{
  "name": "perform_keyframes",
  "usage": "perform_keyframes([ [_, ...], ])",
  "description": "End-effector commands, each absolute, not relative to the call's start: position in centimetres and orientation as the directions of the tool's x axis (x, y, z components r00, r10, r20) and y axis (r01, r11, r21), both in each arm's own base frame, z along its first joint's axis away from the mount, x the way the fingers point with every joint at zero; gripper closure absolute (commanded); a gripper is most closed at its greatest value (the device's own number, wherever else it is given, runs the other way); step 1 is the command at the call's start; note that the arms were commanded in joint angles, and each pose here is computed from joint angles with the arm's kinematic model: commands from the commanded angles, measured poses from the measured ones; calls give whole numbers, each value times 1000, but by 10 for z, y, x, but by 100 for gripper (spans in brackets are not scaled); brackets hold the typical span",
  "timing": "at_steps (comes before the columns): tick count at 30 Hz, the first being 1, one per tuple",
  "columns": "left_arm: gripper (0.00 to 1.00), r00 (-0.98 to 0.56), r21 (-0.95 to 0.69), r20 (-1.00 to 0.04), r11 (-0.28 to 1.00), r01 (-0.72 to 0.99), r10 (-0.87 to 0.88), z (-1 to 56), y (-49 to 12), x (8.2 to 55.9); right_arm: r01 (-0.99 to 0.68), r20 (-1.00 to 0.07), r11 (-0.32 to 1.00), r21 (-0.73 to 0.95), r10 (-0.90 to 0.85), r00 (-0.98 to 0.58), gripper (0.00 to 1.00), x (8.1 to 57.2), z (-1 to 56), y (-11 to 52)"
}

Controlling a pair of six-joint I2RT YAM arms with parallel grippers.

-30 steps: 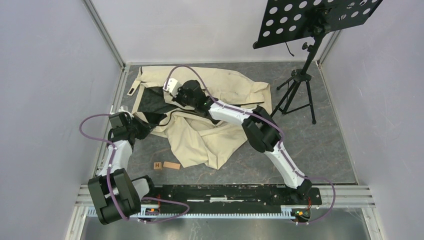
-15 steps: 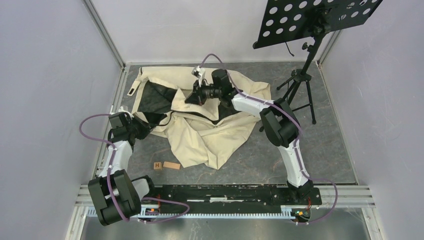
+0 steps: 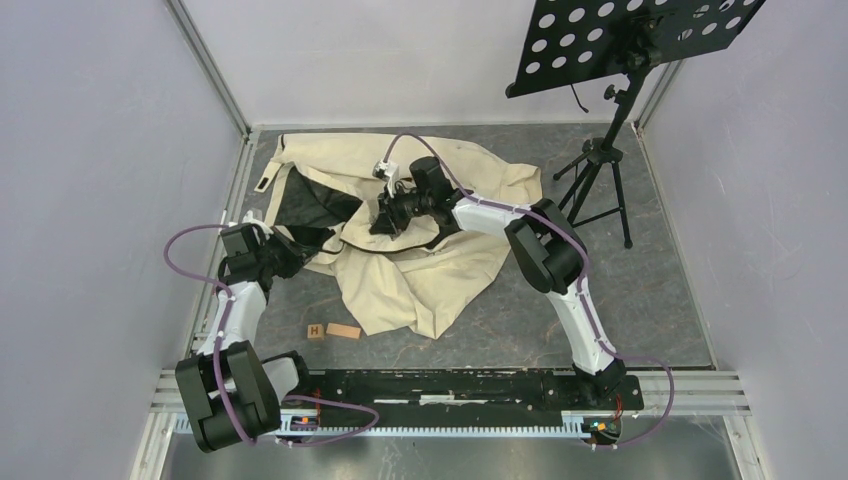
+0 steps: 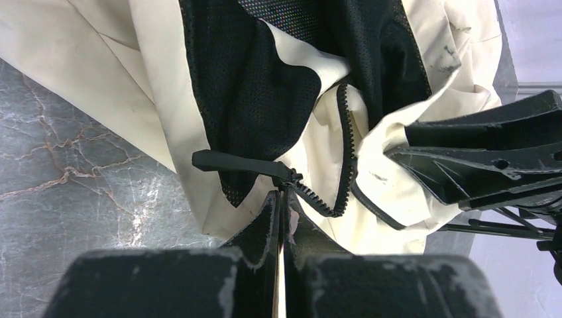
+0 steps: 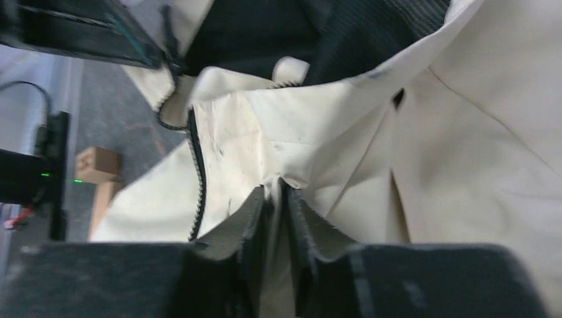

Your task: Zip up the jacket

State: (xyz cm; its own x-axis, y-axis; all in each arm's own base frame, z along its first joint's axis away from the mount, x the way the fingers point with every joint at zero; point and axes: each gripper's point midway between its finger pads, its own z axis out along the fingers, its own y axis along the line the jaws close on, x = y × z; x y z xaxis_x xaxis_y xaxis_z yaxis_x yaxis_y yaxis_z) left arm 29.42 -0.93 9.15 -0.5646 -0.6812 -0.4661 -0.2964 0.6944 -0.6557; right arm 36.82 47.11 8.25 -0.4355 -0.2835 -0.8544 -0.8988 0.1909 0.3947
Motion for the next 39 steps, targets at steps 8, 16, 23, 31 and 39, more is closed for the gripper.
perform_keyframes([
  [8,98,-587,-652,-502,724,-227,-636,99,-15,300,-959,-910,252,-128,-414,12,39,387,155,455],
  [16,98,-588,-654,-507,726,-214,-630,101,-16,300,-914,-875,115,-389,-357,327,27,378,186,468],
  [23,98,-587,-664,-505,719,-203,-632,102,-18,301,-882,-867,11,-472,-186,462,31,355,184,492],
  [31,98,-590,-674,-500,712,-195,-634,103,-21,300,-837,-817,-98,-538,-185,547,31,371,157,518],
  [39,98,-595,-681,-494,707,-188,-634,102,-23,301,-838,-803,-124,-531,-243,544,27,382,126,525],
])
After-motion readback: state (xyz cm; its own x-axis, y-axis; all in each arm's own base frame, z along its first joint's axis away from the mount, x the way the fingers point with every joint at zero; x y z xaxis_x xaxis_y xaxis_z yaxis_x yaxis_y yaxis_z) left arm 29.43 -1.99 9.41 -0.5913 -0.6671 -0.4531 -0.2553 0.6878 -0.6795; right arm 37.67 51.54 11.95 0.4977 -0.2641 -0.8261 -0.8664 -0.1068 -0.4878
